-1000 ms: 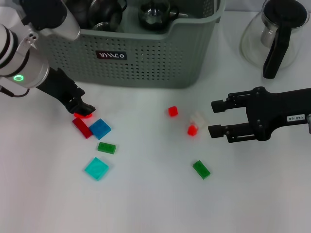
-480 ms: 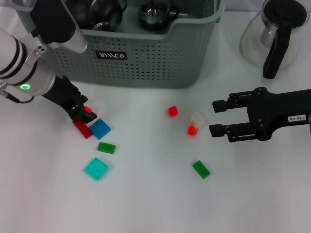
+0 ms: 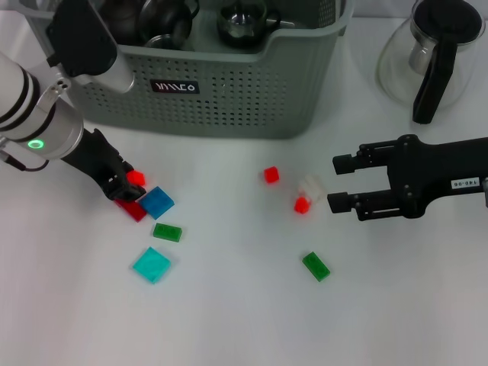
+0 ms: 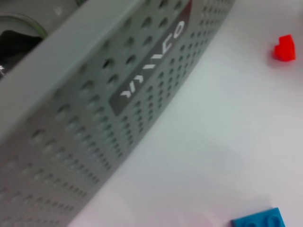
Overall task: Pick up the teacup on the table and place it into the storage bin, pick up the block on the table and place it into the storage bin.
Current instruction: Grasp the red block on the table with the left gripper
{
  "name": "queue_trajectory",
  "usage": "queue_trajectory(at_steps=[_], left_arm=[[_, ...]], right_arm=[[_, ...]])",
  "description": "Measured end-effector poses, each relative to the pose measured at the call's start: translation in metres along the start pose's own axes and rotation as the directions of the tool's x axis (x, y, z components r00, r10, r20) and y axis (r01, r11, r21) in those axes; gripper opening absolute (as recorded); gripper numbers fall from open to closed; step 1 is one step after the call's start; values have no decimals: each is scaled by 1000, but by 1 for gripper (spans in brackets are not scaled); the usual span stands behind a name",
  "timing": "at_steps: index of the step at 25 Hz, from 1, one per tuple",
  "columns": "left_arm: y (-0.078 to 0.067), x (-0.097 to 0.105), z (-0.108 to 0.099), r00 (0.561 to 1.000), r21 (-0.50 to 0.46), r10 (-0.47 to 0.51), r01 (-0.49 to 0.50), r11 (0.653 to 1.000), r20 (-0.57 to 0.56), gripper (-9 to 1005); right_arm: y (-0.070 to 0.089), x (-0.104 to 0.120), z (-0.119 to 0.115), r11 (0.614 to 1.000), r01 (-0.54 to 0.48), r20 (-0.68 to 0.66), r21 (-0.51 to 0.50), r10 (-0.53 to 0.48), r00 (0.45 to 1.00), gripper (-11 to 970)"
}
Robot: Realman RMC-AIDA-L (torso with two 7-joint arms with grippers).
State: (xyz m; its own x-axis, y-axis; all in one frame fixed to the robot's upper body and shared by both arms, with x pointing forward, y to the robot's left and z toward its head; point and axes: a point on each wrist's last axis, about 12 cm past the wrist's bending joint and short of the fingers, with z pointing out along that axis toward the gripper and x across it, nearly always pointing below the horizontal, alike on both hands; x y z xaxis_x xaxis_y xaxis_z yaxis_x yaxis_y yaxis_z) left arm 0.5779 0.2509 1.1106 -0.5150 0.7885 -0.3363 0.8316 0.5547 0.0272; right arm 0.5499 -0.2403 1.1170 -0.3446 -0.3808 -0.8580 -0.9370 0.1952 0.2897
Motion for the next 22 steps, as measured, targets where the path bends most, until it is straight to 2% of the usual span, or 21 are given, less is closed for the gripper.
queue_trajectory(at_steps=[14,22], left_arm=[[2,-2,5,1000,-27,-14,14,1000,10,371],[4,0,4,999,-35,-44,43,998,-21,330]], right_arm=[[0,-2,1,1000,1,1,-3,-1,1000,713],[0,-1,1,1000,2,1,-2,-2,1000,714]])
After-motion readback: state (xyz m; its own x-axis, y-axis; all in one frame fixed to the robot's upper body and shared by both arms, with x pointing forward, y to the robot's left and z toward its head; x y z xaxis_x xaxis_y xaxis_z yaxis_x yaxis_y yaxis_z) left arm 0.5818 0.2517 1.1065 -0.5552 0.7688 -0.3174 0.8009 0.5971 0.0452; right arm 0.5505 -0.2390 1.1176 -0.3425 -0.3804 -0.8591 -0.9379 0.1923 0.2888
